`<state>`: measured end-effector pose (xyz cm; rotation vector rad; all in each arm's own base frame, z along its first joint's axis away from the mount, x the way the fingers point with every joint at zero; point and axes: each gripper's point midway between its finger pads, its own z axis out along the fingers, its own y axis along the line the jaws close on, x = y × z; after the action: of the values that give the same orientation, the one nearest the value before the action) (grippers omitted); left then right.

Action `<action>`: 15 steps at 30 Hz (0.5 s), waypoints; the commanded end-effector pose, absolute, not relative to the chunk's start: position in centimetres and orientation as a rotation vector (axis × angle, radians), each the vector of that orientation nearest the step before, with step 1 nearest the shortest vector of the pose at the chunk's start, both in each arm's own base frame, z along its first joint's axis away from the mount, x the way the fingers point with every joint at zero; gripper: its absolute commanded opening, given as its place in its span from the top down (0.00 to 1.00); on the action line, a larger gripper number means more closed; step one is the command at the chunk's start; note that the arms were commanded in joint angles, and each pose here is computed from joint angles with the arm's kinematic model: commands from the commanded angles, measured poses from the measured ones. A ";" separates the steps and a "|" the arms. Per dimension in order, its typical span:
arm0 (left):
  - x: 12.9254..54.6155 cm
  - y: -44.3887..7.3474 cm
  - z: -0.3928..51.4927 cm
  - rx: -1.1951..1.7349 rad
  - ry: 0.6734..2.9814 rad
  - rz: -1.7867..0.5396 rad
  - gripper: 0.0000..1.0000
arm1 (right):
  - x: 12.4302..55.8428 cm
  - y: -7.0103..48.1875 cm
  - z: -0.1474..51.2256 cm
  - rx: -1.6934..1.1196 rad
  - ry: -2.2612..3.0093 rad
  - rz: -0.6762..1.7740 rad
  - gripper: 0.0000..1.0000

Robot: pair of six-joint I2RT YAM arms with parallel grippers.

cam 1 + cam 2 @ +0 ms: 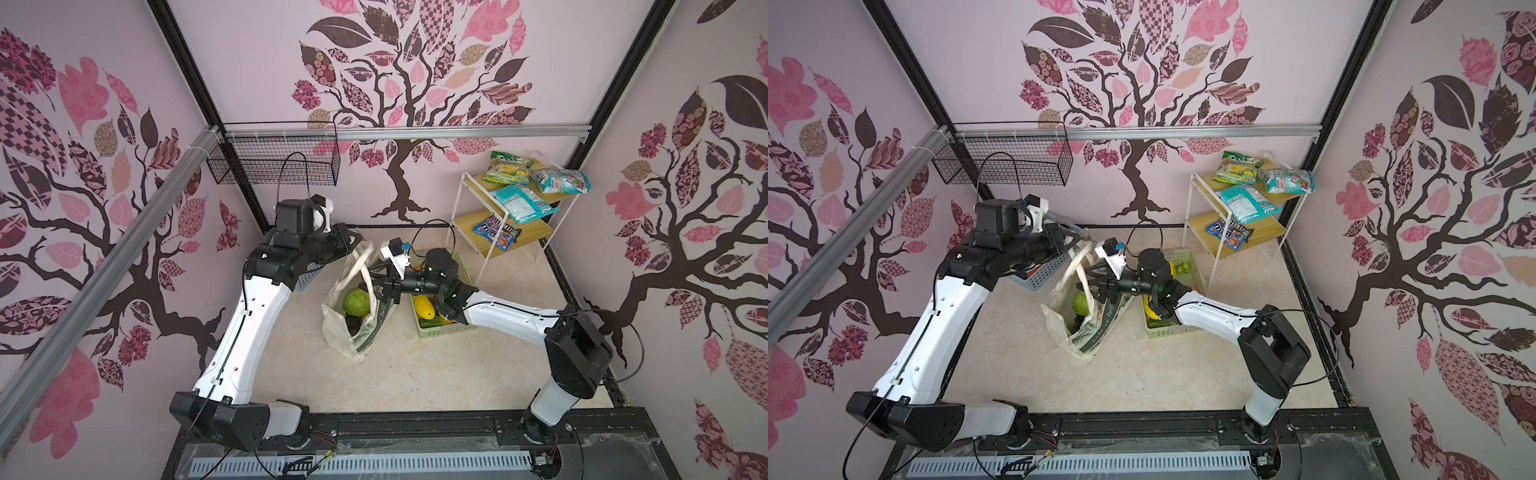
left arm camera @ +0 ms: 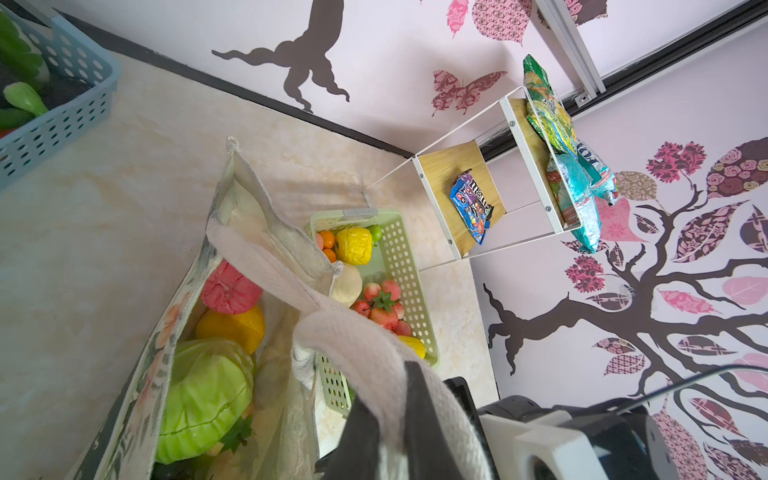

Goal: Place the food into the grocery bag and tie it

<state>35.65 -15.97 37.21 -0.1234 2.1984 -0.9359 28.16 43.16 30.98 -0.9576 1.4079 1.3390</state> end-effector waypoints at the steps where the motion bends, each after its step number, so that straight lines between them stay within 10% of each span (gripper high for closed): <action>1: 35.9 -16.4 37.8 -0.085 2.171 -0.962 0.97 | 27.0 44.7 33.9 -1.016 1.247 1.396 0.36; 15: 36.7 -15.8 37.5 -0.144 2.176 -0.935 0.99 | 27.4 48.6 34.3 -1.045 1.151 1.430 0.30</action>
<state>35.94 -15.97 36.99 -0.1380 2.2036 -0.9449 28.27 47.26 33.03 -1.0192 1.2393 1.4011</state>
